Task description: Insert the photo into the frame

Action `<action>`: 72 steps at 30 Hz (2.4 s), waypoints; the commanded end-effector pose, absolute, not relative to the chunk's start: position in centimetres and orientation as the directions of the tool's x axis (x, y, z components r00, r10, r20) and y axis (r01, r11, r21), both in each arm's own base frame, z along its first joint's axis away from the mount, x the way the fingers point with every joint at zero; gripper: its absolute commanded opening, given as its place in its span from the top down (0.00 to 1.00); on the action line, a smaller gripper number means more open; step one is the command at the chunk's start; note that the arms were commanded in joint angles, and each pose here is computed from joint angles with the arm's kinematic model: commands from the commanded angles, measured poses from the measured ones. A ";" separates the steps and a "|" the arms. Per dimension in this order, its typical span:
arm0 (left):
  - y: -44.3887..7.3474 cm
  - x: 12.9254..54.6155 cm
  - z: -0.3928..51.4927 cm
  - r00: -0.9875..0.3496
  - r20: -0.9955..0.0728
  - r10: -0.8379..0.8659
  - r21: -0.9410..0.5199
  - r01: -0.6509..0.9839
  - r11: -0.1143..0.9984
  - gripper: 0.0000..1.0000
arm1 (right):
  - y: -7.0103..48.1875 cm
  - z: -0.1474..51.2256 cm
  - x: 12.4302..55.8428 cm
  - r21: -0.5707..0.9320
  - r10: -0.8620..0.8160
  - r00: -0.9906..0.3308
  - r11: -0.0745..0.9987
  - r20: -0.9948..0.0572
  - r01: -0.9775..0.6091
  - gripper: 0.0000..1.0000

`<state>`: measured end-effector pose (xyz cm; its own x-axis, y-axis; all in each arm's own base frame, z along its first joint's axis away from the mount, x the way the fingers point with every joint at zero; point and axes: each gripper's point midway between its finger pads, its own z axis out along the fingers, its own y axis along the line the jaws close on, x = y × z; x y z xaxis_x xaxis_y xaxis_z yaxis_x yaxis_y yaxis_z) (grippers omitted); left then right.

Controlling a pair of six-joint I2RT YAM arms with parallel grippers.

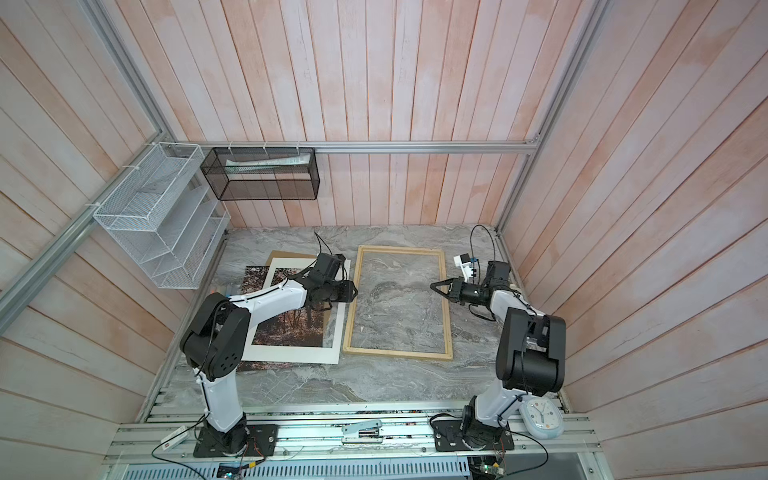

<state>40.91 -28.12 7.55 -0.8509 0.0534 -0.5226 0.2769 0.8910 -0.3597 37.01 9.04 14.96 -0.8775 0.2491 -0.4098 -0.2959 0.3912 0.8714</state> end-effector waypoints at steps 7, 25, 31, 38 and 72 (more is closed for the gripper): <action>-28.0 40.3 5.8 -0.869 -0.492 0.047 -0.377 0.261 0.889 0.53 | 9.0 16.2 37.1 0.881 0.248 -0.870 0.332 -0.426 -0.337 1.00; -28.3 39.9 5.4 -0.873 -0.487 0.036 -0.397 0.257 0.881 0.53 | 9.2 18.8 36.3 0.889 0.271 -0.855 0.260 -0.442 -0.377 1.00; -28.5 39.9 5.6 -0.871 -0.490 0.037 -0.401 0.263 0.877 0.53 | 9.3 19.2 36.0 0.890 0.270 -0.855 0.251 -0.443 -0.382 1.00; -28.7 39.6 5.3 -0.873 -0.486 0.041 -0.402 0.265 0.876 0.53 | 9.4 19.9 35.8 0.887 0.271 -0.851 0.241 -0.451 -0.393 1.00; -28.3 39.1 5.5 -0.871 -0.490 0.038 -0.396 0.262 0.880 0.53 | 10.6 18.7 34.9 0.901 0.258 -0.868 0.211 -0.425 -0.378 1.00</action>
<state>39.23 -28.16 5.14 -0.8762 0.0432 -0.4800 0.2570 0.8845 -0.3894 35.54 10.14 17.44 -0.8815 0.2895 -0.3730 -0.3119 0.2360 0.9203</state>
